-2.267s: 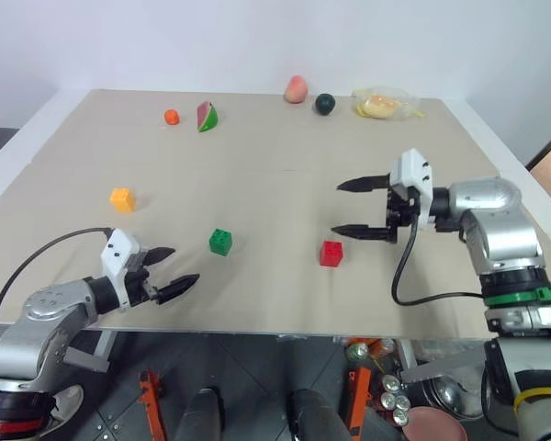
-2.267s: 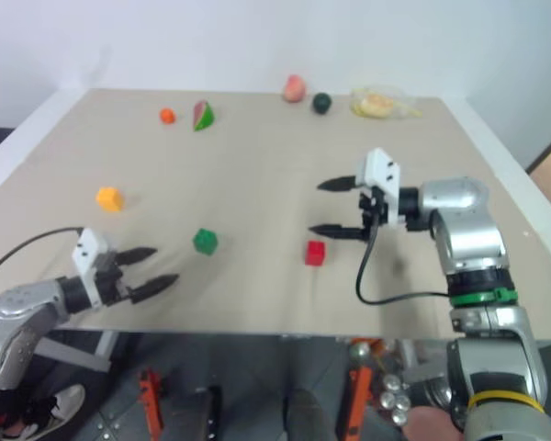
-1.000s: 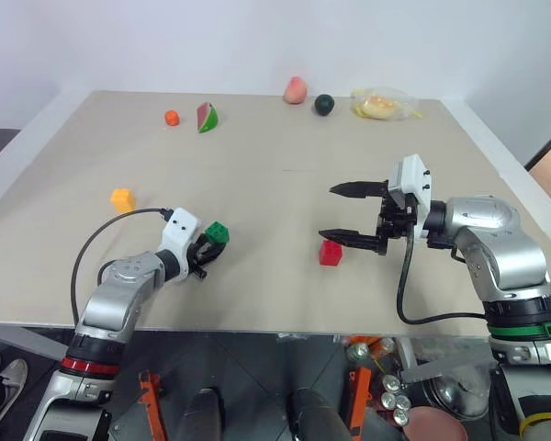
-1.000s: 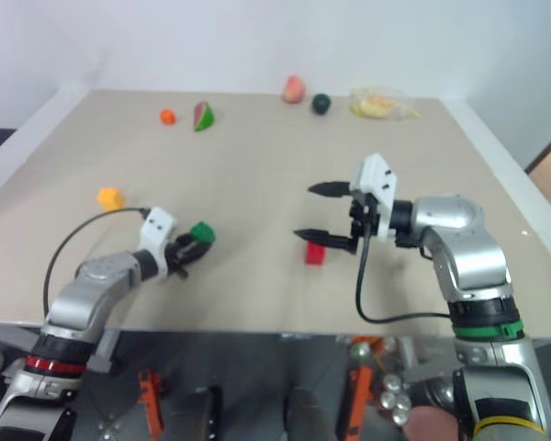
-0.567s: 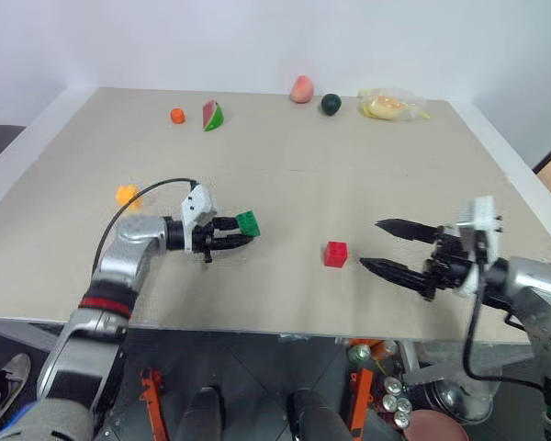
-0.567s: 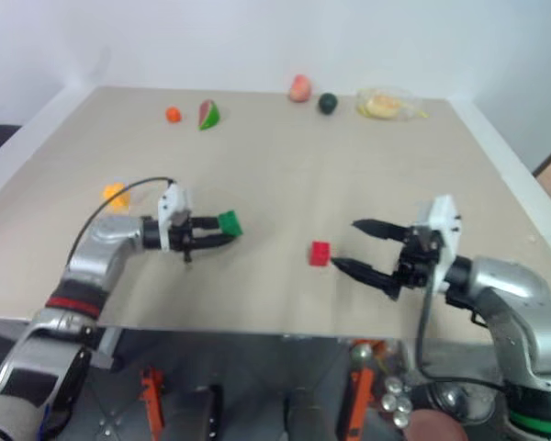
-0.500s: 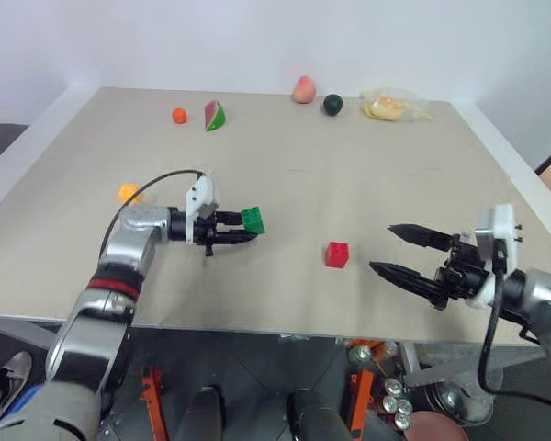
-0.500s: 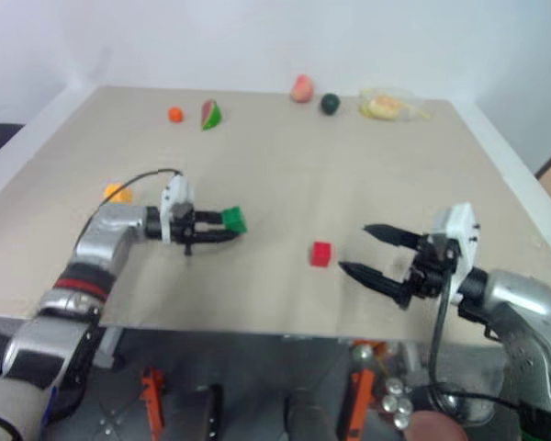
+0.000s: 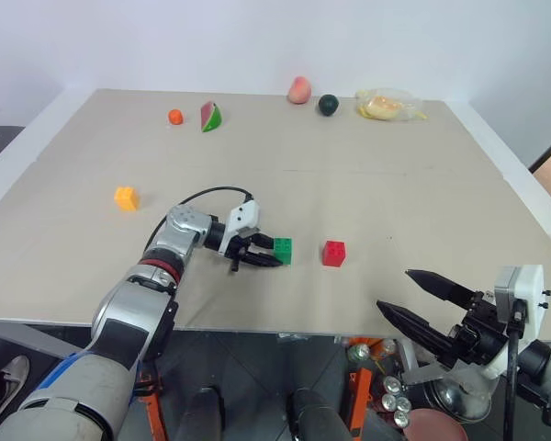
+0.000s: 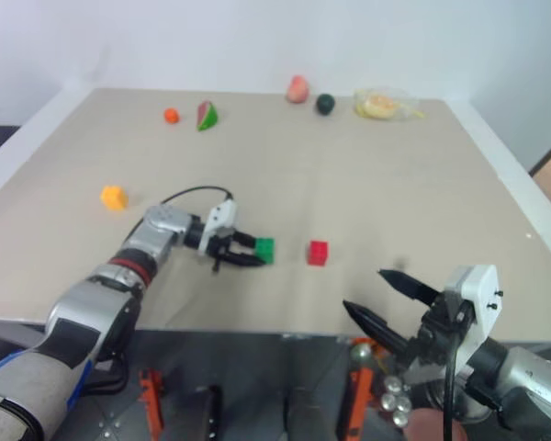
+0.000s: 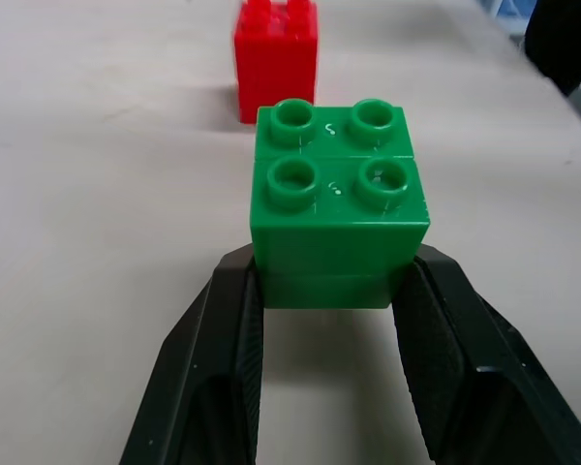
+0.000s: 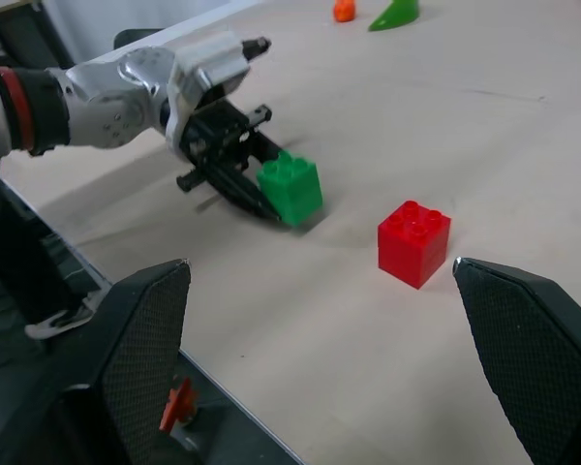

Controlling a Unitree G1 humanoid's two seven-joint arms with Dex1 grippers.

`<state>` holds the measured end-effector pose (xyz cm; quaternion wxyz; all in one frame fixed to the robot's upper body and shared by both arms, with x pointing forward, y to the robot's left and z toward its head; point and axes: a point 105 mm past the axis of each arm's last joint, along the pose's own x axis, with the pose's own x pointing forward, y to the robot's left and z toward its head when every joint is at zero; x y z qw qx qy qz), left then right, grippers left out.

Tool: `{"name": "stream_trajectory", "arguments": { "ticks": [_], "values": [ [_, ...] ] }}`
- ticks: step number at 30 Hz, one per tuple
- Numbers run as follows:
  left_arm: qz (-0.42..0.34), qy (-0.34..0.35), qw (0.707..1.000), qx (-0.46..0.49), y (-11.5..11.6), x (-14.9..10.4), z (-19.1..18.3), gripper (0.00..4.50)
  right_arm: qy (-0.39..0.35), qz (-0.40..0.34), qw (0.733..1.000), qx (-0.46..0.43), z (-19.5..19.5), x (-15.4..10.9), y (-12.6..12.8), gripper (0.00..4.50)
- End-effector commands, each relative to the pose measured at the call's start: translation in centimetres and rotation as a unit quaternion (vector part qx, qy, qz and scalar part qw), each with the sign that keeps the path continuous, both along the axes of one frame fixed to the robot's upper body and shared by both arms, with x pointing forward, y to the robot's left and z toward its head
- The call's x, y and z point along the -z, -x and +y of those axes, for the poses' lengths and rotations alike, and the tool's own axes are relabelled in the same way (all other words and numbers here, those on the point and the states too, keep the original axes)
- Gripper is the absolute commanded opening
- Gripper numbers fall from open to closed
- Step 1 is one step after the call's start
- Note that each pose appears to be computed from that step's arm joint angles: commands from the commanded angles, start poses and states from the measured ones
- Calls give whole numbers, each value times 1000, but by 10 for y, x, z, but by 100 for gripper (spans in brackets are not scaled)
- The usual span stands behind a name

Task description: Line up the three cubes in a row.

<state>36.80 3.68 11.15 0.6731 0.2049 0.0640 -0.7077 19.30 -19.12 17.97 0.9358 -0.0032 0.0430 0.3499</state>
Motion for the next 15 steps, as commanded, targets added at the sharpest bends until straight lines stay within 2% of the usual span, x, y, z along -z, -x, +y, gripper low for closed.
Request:
{"name": "stream_trajectory", "arguments": {
  "ticks": [1, 8, 15],
  "values": [
    [-39, -8, 999, -5, -6, -9, -10, 172, 2, -31, 1000, -1, 4, -12, 1, 450],
    [-65, -26, 997, -40, -15, -7, -18, 172, 2, -40, 999, -5, 7, -14, -7, 450],
    [-29, -5, 999, -38, -13, -9, -17, 172, 5, -43, 999, -12, 10, -16, -12, 450]
  ]
}}
